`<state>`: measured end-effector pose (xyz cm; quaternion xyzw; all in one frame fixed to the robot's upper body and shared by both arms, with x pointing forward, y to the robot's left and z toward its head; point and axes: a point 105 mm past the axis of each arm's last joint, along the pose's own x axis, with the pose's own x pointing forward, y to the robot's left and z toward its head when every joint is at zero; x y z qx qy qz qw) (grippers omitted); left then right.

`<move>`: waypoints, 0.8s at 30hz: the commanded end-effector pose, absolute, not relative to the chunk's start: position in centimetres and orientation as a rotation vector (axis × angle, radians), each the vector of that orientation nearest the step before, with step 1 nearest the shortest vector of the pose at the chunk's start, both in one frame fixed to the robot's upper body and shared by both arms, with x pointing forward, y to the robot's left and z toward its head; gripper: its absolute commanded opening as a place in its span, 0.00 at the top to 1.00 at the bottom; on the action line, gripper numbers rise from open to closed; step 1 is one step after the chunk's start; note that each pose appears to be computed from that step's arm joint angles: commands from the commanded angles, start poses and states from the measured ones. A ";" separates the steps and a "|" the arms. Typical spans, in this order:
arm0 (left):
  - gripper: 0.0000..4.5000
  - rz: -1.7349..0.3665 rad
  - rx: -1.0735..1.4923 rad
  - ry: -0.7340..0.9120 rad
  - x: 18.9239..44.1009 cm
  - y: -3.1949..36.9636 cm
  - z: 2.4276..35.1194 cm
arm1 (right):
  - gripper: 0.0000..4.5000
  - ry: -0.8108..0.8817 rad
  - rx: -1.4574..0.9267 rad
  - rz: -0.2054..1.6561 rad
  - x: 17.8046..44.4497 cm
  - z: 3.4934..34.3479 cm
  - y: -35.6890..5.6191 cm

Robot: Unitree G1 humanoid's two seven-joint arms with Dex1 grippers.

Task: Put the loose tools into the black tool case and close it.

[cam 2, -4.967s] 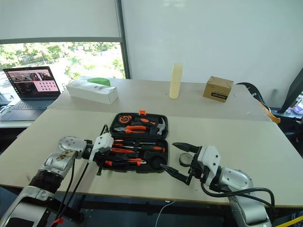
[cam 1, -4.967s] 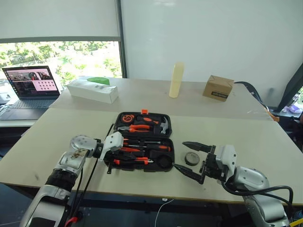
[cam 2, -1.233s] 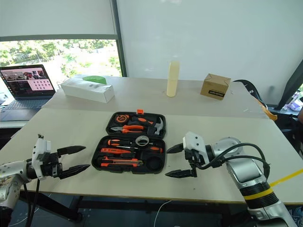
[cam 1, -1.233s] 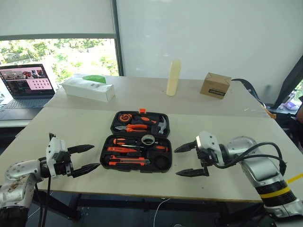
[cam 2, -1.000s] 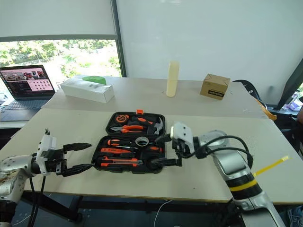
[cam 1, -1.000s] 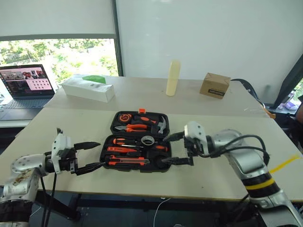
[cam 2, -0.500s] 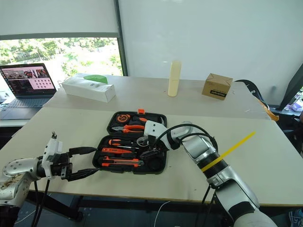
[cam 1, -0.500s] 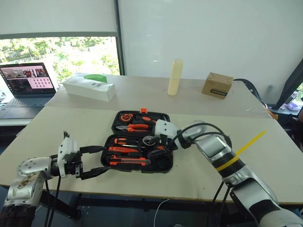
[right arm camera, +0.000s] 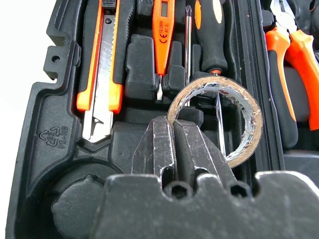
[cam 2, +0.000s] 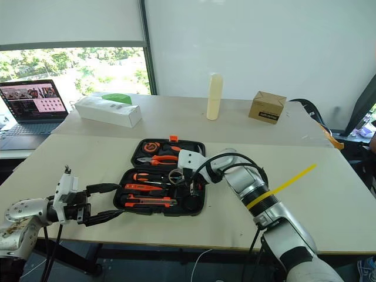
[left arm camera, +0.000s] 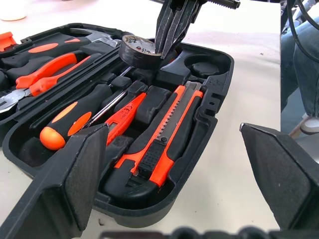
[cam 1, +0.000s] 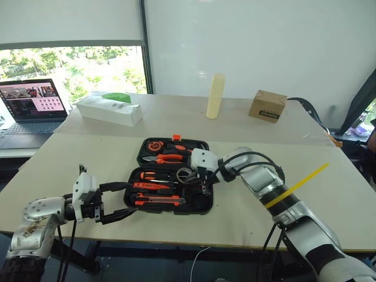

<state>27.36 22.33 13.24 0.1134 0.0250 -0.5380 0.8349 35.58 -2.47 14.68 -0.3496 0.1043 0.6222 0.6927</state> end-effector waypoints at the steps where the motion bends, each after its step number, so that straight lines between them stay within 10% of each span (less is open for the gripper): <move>1: 0.00 -1.146 0.265 0.021 27.5 22.0 13.9 | 0.99 0.197 -0.743 1.437 34.9 16.1 -1.9; 8: 0.00 -1.150 0.265 0.030 27.5 22.3 13.6 | 0.99 0.202 -0.720 1.518 31.9 19.2 -3.8; 24: 0.00 -1.176 0.267 0.044 27.3 22.8 12.4 | 0.99 0.511 -0.767 1.501 30.3 13.8 -6.2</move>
